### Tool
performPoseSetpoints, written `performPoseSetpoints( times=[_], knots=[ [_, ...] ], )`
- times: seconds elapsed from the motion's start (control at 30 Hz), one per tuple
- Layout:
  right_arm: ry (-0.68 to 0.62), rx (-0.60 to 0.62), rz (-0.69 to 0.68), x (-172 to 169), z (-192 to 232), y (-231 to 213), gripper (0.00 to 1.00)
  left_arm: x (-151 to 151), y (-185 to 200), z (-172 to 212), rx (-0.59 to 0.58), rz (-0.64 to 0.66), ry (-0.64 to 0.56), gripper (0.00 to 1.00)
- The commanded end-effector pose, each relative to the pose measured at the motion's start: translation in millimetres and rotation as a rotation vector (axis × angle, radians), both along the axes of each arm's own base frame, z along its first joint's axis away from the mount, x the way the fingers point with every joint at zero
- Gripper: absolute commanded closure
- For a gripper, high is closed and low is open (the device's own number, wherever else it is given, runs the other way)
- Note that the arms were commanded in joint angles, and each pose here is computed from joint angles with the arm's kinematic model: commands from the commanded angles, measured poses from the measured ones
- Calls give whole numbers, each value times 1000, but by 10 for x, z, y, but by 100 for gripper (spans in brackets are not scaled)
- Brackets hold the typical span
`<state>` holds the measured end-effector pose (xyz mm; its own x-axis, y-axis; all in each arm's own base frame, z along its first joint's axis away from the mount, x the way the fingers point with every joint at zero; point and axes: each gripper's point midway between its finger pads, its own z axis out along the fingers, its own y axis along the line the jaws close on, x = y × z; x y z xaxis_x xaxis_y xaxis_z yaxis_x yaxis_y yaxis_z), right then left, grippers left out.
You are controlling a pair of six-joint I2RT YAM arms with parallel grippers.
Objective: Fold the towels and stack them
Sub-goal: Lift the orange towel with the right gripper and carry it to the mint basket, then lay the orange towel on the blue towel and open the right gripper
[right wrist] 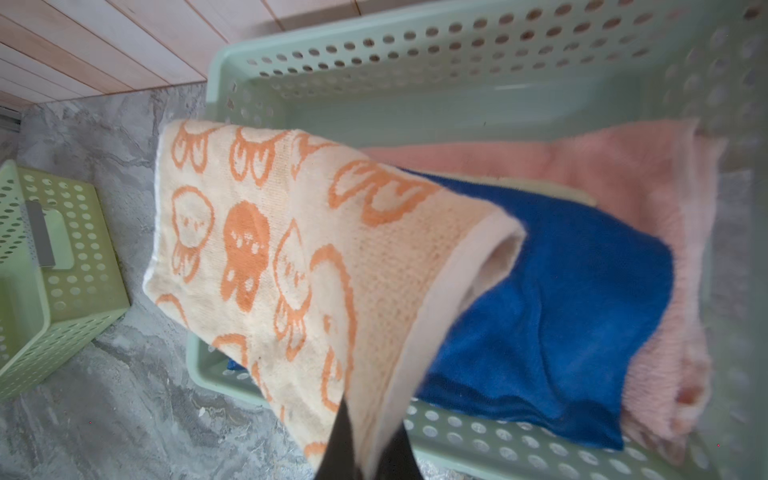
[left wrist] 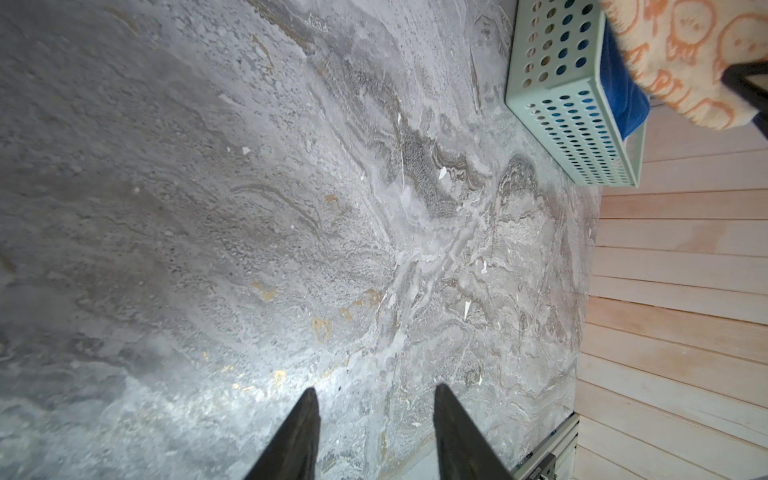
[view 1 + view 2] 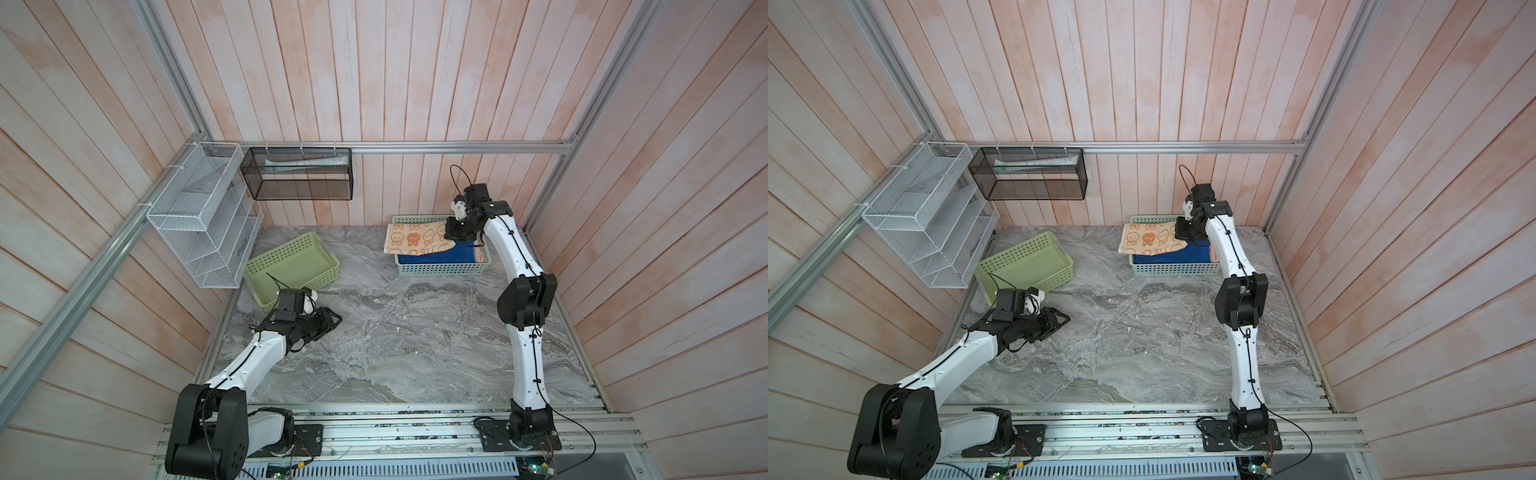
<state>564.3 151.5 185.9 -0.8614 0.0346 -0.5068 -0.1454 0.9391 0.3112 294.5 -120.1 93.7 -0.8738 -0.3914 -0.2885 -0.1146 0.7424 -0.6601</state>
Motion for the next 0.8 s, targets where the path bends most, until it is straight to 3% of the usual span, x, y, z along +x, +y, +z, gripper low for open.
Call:
performPoseSetpoints(
  times=[0.0, 0.4, 0.47, 0.53, 0.63, 0.77],
  knots=[
    [49, -71, -2, 13, -262, -196, 100, 34, -6, 82, -8, -9, -17, 53],
    [-13, -252, -31, 222, -399, -581, 100, 75, -8, 183, 6, -24, -30, 53],
    [-29, -288, -46, 250, -361, -643, 77, 96, -13, 213, 5, -24, -40, 53],
    [-45, -349, -73, 258, -291, -761, 63, 111, -18, 252, 5, -28, -50, 53],
    [-76, -461, -120, 244, -123, -970, 59, 142, -8, 310, 25, -40, -67, 53],
    [-119, -524, -172, 177, 151, -1107, 58, 233, 60, 421, 97, -58, -104, 53]
  ],
)
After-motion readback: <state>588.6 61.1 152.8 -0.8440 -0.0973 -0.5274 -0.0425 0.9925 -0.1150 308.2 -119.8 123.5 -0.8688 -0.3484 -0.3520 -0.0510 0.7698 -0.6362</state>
